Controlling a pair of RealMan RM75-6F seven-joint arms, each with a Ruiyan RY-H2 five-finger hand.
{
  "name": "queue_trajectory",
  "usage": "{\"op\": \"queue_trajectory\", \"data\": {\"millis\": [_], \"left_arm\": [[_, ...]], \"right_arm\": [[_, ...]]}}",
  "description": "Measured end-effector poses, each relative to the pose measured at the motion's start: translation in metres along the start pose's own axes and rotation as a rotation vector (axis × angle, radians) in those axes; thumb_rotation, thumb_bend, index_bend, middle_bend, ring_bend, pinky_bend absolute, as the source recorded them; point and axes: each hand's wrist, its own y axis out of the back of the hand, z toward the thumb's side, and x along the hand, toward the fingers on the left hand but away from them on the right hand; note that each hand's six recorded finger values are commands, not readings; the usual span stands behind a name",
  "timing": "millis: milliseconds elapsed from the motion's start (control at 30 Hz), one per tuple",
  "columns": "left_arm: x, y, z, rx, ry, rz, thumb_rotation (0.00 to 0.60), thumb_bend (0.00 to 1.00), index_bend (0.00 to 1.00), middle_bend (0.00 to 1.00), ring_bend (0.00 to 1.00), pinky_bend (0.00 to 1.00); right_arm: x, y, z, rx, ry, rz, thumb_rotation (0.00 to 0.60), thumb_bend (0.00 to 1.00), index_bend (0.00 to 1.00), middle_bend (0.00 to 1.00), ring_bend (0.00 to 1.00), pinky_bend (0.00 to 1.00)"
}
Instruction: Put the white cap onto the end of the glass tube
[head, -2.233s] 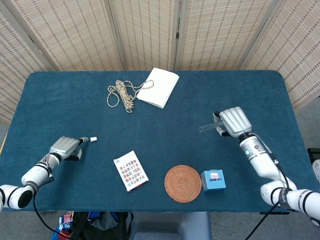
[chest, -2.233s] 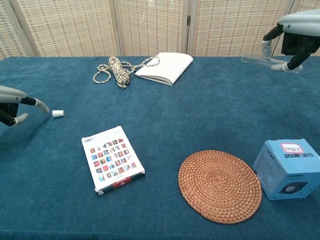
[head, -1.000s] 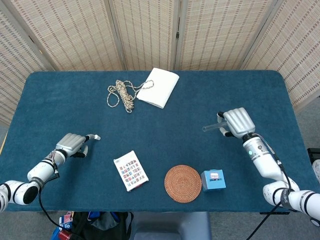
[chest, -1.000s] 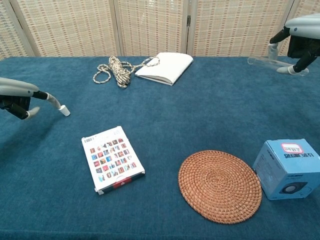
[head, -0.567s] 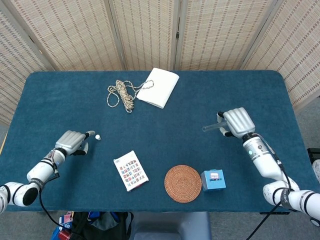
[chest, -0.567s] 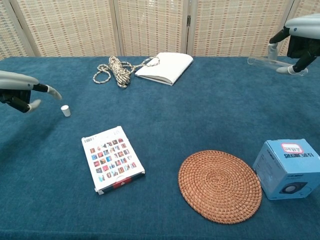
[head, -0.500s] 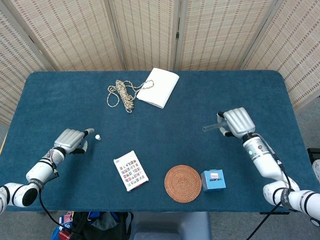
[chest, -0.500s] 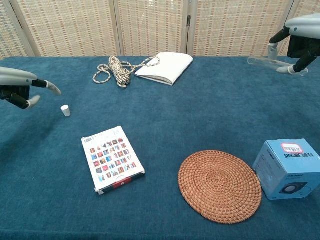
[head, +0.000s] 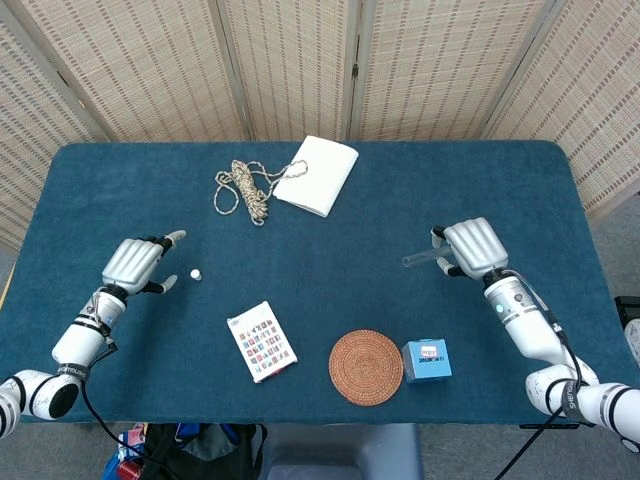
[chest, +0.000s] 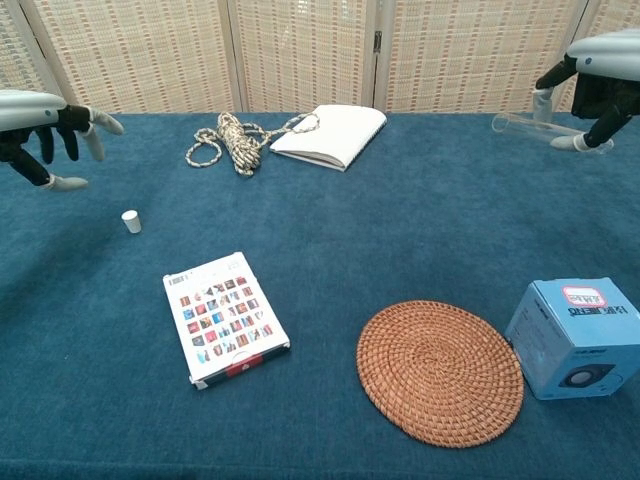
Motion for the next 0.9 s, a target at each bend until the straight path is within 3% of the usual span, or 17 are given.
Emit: {"op": "queue_trajectory", "data": {"millis": [67,133,300,900], "left_arm": [[0.003,0.000,0.001,0.013,-0.008,0.008,0.553,0.28,0.19,0.11,0.11,0.00],[0.006,-0.001,0.002,0.034,-0.011,0.013,0.600,0.28,0.24,0.08,0.09,0.00],[0.014,-0.006,0.007,0.066,-0.018,-0.015,0.600,0.28,0.32,0.03,0.00,0.00],[0.041,-0.033,0.019,0.082,-0.014,-0.083,0.600,0.28,0.38,0.00,0.00,0.00]], "right_arm": [[0.000,0.000,0.000,0.001,0.001,0.002,0.600,0.49,0.87,1.00,1.00,1.00],[0.001,-0.001,0.001,0.001,0.002,0.003,0.600,0.49,0.87,1.00,1.00,1.00],[0.001,-0.002,0.000,-0.002,0.000,0.005,0.600,0.49,0.87,1.00,1.00,1.00],[0.004,-0.004,-0.004,0.001,-0.010,0.015,0.600,0.49,0.87,1.00,1.00,1.00]]}}
